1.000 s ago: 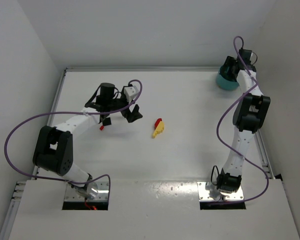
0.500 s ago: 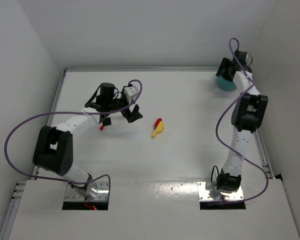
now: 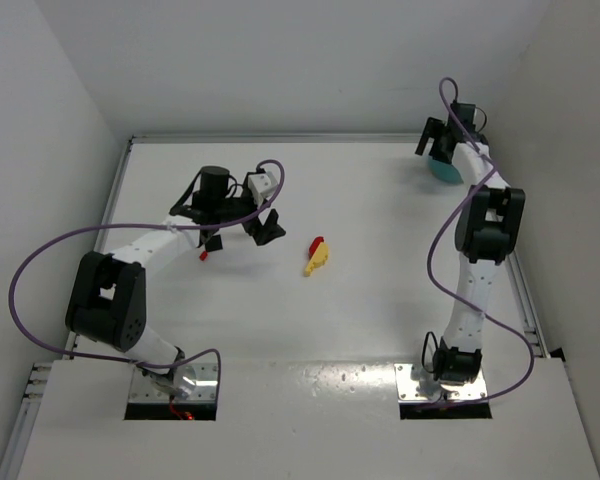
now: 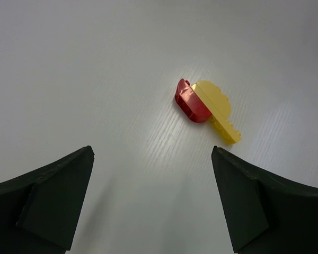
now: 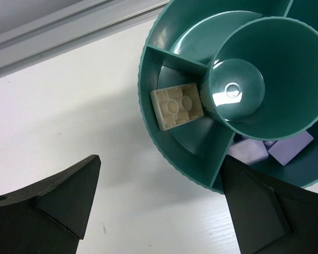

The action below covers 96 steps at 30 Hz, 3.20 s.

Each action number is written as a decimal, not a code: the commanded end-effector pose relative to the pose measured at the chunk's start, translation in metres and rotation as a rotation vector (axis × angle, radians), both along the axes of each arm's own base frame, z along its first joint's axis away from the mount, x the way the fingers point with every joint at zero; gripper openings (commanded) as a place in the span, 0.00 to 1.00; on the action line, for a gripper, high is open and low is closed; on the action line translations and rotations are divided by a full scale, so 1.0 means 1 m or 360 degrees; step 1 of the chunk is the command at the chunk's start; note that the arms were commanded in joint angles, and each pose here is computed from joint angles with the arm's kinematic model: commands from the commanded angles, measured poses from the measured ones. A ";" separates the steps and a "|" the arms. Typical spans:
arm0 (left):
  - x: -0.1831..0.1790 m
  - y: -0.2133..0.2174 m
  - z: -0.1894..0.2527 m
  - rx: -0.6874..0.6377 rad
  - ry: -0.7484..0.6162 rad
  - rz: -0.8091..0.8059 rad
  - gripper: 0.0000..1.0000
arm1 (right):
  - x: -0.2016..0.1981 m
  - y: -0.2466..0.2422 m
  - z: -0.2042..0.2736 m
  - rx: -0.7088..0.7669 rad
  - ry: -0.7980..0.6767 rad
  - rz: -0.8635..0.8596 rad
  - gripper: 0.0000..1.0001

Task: Sort the legos into containers by color

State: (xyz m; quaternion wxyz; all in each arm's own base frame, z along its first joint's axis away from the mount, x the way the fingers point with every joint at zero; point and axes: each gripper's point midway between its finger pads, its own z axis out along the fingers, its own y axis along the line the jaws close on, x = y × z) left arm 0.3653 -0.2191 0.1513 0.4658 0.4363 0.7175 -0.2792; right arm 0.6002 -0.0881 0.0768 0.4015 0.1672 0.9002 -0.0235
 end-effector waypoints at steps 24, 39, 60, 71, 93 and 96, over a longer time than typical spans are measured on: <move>-0.003 -0.002 0.004 -0.0054 -0.0052 -0.0057 1.00 | -0.014 0.015 0.104 -0.0175 -0.0396 0.0026 0.94; -0.001 0.001 0.007 -0.0051 -0.0078 -0.0049 1.00 | -0.011 -0.026 0.093 -0.0502 -0.0490 -0.0074 0.95; -0.002 0.000 0.004 -0.0055 -0.0062 -0.0061 1.00 | 0.008 -0.049 0.059 -0.0511 -0.0396 -0.0127 1.00; 0.000 0.000 -0.002 -0.0051 -0.0047 -0.0061 1.00 | 0.015 -0.058 0.044 -0.0326 -0.0399 -0.0094 1.00; 0.002 -0.001 0.002 -0.0072 -0.0054 -0.0050 1.00 | 0.009 -0.050 0.043 -0.0105 -0.0403 -0.0062 1.00; 0.002 -0.001 0.002 -0.0072 -0.0054 -0.0050 1.00 | 0.004 -0.045 0.045 -0.0071 -0.0397 -0.0046 1.00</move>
